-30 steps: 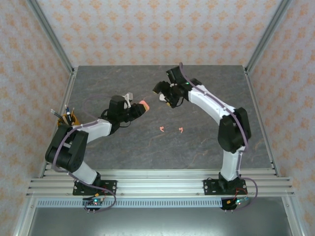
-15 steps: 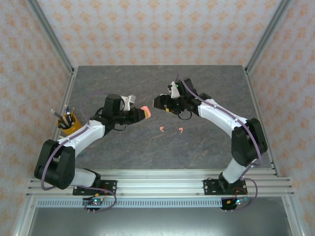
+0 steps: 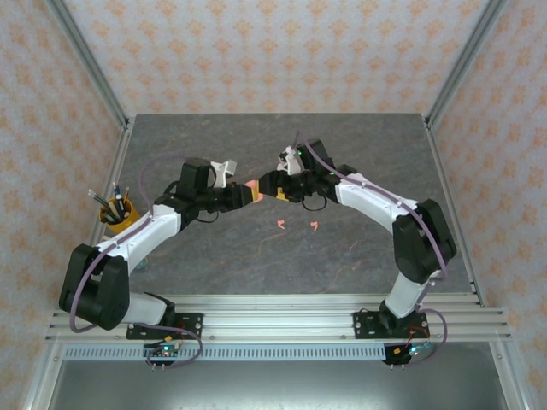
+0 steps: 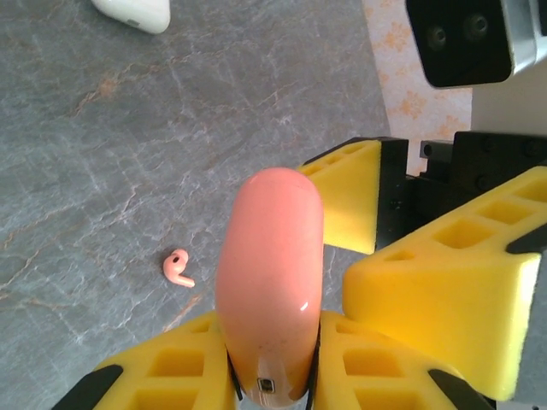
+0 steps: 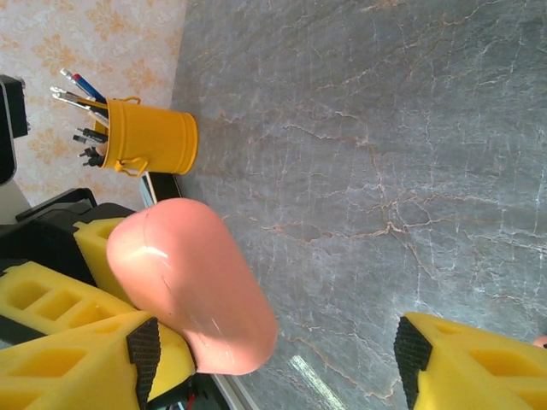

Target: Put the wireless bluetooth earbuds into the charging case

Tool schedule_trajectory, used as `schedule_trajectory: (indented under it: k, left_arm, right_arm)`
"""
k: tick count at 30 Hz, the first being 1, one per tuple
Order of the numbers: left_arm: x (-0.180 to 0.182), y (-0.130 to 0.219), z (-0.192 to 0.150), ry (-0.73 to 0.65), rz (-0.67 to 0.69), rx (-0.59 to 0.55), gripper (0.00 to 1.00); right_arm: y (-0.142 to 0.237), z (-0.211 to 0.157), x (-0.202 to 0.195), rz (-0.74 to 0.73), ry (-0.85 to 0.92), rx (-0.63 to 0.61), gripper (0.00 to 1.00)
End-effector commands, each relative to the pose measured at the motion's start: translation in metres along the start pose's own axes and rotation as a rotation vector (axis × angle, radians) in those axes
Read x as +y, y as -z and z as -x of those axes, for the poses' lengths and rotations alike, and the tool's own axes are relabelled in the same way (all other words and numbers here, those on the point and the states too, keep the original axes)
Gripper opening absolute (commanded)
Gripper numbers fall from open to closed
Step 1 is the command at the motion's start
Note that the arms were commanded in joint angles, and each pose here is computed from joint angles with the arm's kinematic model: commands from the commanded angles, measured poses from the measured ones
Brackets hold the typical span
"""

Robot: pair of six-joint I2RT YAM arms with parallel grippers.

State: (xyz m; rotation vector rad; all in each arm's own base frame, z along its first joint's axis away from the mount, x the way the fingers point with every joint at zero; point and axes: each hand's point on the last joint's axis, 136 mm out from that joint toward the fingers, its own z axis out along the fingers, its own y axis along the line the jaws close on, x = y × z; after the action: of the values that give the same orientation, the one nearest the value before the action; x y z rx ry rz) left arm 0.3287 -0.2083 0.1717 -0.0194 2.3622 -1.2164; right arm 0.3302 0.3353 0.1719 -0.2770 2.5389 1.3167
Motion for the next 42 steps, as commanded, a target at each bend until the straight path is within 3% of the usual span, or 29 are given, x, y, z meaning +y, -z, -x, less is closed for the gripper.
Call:
schedule_trajectory:
  k: [1,16,24,32,42]
  left_arm:
    - [-0.019,0.004,0.011,-0.053,-0.05,-0.008,0.0]
    - [-0.041,0.018,0.016,-0.089,-0.095,-0.035,0.0]
    - [-0.042,0.013,0.017,-0.089,-0.113,-0.017,0.0]
    - [-0.049,0.008,0.016,-0.11,-0.139,0.023,0.0]
    - [-0.06,-0.002,0.012,-0.136,-0.161,0.064,0.0]
  right_arm:
    - [-0.006,0.005,0.0,-0.005,0.033,-0.003,0.72]
    - [-0.003,0.008,-0.07,-0.153,-0.089,-0.053,0.63]
    - [0.021,-0.002,-0.033,-0.029,-0.035,-0.045,0.6]
    - [0.032,-0.006,-0.005,0.099,0.013,-0.021,0.5]
    - [0.036,0.005,0.008,0.139,0.032,-0.03,0.44]
